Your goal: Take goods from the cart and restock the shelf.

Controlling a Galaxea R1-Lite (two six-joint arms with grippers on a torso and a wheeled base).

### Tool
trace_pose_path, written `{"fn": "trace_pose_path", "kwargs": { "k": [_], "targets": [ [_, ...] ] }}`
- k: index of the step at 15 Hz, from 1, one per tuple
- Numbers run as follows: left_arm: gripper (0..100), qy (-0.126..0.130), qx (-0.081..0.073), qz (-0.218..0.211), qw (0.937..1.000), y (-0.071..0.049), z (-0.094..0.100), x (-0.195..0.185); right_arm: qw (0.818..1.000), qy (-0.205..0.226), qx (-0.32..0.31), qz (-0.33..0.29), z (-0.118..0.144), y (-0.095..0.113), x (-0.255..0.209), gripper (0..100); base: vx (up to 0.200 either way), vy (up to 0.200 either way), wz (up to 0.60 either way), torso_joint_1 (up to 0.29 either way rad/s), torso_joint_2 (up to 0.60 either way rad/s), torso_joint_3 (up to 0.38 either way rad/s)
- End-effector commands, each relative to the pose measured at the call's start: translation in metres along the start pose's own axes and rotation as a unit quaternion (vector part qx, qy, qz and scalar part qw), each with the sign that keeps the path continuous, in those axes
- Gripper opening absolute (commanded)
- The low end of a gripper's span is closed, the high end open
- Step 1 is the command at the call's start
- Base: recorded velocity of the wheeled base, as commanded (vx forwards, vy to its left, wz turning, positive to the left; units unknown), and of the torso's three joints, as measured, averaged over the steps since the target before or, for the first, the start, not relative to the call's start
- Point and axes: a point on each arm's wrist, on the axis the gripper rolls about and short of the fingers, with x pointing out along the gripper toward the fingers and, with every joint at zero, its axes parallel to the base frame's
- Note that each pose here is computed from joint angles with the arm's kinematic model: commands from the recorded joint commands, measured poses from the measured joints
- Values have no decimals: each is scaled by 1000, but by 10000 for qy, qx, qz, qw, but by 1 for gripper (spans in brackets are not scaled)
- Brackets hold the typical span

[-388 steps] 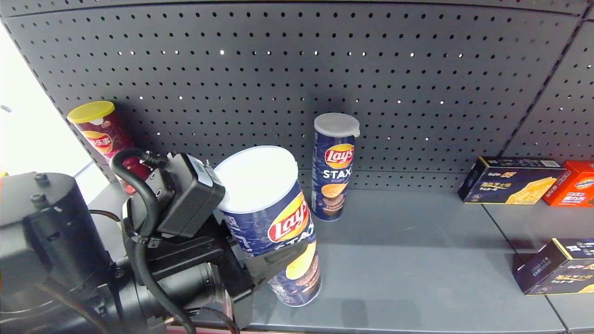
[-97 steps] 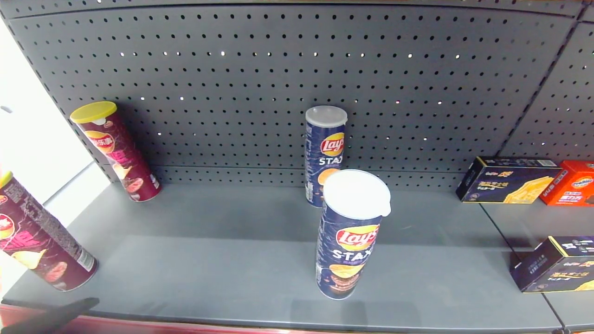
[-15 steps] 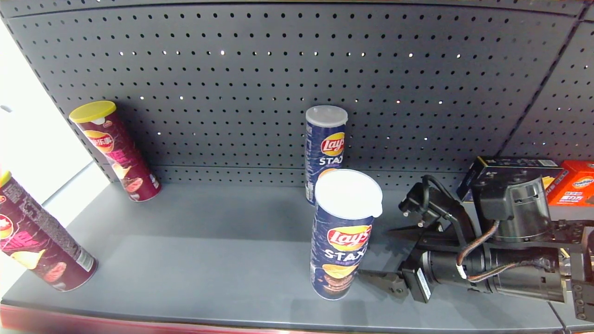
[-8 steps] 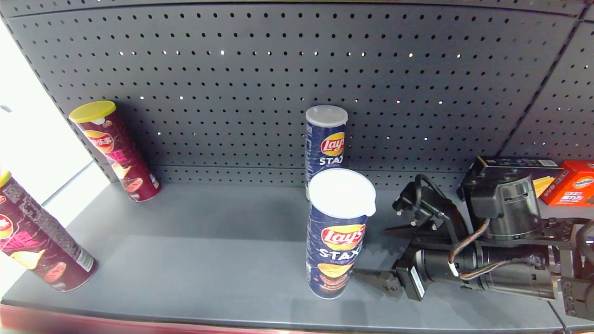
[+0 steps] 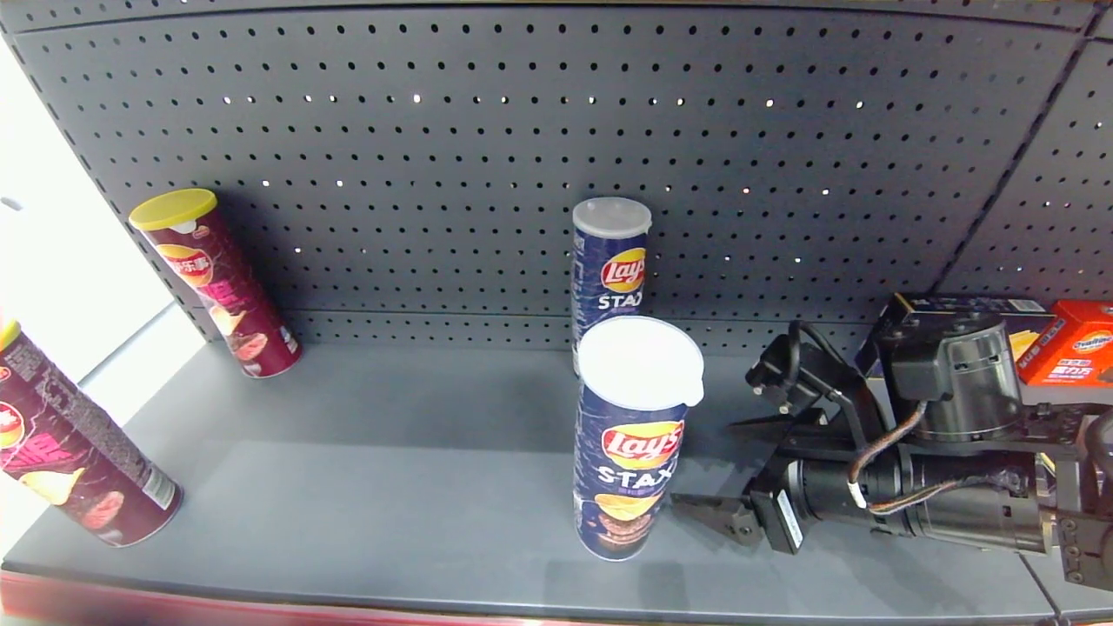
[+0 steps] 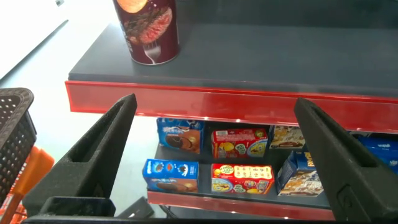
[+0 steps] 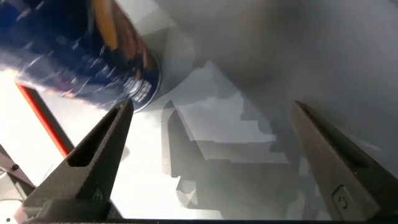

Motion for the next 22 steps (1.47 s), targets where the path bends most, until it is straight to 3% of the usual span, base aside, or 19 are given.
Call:
{"fn": "trace_pose_path", "kwargs": {
  "k": [1,11,14,18,20,22],
  "targets": [
    [100,7,-1,9,10000,0,0,0,10000,-32,-14,13,3,0,2,100,0,0,0,0,0,0],
    [100,7,-1,2,10000,0,0,0,10000,17,-26,55,1,2,5,100,0,0,0,0,0,0],
    [100,7,-1,2,10000,0,0,0,9995,-208,89,-222,6,-11,-12,100,0,0,0,0,0,0],
    [100,7,-1,-6,10000,0,0,0,9771,-1482,250,-1503,24,-48,-99,100,0,0,0,0,0,0],
    [100,7,-1,-37,10000,0,0,0,9613,-1725,328,-2122,5,-48,-142,100,0,0,0,0,0,0],
    [100,15,-1,-83,10000,0,0,0,9383,-1932,392,-2840,-35,-26,-188,100,0,0,0,0,0,0]
  ]
}}
